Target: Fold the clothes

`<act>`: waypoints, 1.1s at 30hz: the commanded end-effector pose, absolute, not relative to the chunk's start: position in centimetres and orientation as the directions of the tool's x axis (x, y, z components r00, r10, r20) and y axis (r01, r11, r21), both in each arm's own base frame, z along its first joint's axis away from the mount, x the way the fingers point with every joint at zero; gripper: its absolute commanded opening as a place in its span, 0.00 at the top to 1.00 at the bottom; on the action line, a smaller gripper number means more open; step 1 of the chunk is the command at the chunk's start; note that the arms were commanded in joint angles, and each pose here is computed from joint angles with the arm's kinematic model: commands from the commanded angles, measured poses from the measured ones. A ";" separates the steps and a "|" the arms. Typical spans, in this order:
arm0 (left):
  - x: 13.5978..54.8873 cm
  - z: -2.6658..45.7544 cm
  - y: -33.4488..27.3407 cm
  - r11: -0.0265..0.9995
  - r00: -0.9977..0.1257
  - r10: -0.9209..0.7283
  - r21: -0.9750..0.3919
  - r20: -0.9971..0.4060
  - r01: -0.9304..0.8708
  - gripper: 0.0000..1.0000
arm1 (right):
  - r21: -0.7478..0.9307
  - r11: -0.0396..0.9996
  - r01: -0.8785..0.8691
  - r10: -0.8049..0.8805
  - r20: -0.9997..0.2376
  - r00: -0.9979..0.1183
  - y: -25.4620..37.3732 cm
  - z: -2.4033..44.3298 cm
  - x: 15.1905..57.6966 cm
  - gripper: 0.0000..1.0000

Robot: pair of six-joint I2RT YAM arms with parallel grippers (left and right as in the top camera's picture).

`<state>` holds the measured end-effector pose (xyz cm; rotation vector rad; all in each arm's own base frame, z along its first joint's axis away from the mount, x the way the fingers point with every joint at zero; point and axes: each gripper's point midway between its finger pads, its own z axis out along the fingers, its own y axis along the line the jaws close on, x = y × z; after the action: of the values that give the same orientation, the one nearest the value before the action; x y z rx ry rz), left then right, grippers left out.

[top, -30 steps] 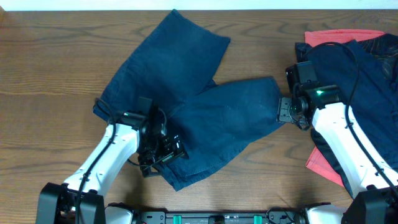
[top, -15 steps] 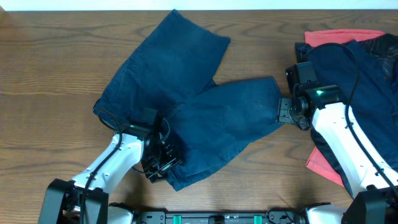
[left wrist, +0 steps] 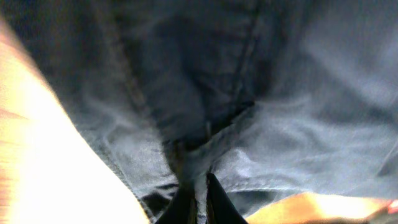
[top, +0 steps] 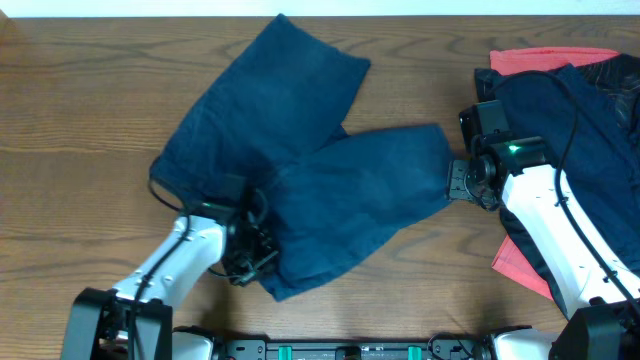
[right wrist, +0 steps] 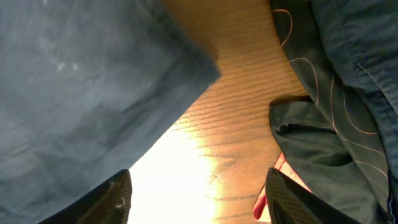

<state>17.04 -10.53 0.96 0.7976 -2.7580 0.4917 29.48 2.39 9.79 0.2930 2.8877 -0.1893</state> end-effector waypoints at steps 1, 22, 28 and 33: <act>22.1 2.2 -5.4 0.811 -0.837 -0.537 -0.211 0.100 -0.546 0.94 | -0.095 0.967 0.235 0.204 -0.255 -0.945 2.2 9.9 29.9 0.33; 20.0 7.8 -2.0 0.741 -0.764 -0.579 -0.208 0.283 -0.639 0.00 | 0.354 0.820 0.449 0.465 0.044 -0.884 12.1 9.9 27.9 0.16; 18.5 5.4 -0.7 0.711 -0.703 -0.657 -0.087 0.271 -0.698 0.00 | 0.394 0.755 0.524 0.545 0.066 -0.836 15.8 7.8 27.6 0.16; 18.8 3.6 -0.5 0.661 -0.660 -0.713 -0.086 0.239 -0.745 0.03 | 0.418 0.683 0.599 0.630 0.077 -0.773 17.6 4.9 26.8 0.22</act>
<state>19.47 -0.92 4.37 1.1142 -2.7291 0.3255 28.04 17.60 6.69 0.7908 2.8378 0.6860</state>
